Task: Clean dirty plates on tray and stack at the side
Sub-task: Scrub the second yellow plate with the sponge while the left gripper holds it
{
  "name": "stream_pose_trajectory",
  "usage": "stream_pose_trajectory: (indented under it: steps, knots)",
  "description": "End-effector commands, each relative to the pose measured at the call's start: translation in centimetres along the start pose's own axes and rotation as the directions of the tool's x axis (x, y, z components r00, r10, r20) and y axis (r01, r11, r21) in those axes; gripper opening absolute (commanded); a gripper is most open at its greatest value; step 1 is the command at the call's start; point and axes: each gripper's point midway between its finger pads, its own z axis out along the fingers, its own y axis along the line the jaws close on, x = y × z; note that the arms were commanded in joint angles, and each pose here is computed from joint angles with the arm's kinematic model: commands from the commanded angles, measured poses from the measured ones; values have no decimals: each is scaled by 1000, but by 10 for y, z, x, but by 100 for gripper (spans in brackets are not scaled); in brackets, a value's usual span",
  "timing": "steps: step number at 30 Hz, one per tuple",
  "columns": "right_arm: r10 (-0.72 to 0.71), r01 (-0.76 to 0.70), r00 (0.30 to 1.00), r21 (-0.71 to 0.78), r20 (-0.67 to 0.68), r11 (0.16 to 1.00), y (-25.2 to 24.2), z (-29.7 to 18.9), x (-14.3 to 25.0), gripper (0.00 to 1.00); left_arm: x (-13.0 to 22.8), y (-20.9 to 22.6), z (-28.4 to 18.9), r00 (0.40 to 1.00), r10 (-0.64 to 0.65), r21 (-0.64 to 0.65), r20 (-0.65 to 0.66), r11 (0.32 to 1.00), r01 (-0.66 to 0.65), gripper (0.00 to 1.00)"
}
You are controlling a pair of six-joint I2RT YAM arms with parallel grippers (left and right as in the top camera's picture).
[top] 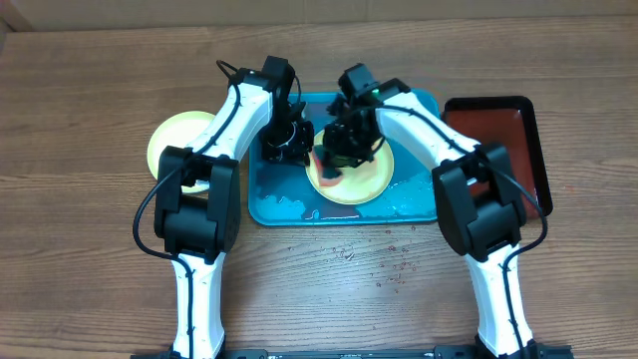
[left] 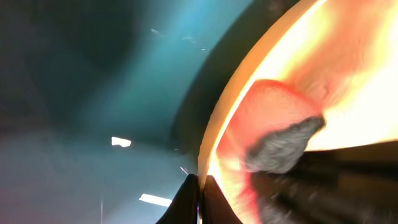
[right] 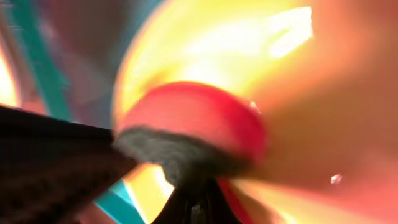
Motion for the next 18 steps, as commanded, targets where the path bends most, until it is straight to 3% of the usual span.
stream_pose_trajectory:
  steps: [1,4,8,18]
  knots:
    - [97,-105,994,204,50,973,-70,-15,-13,4,1,-11,-3,999,40,28,1,999,-40,4]
    - [155,-167,986,330,63,929,-112,-34,-10,4,1,-10,-3,999,40,22,2,999,-40,4]
    - [199,-215,977,391,82,895,-145,-52,-10,4,1,-10,-3,999,40,22,2,999,-40,4]
    - [171,-220,970,332,170,917,-143,-54,-36,4,3,-6,-3,999,39,4,-6,999,-39,4]
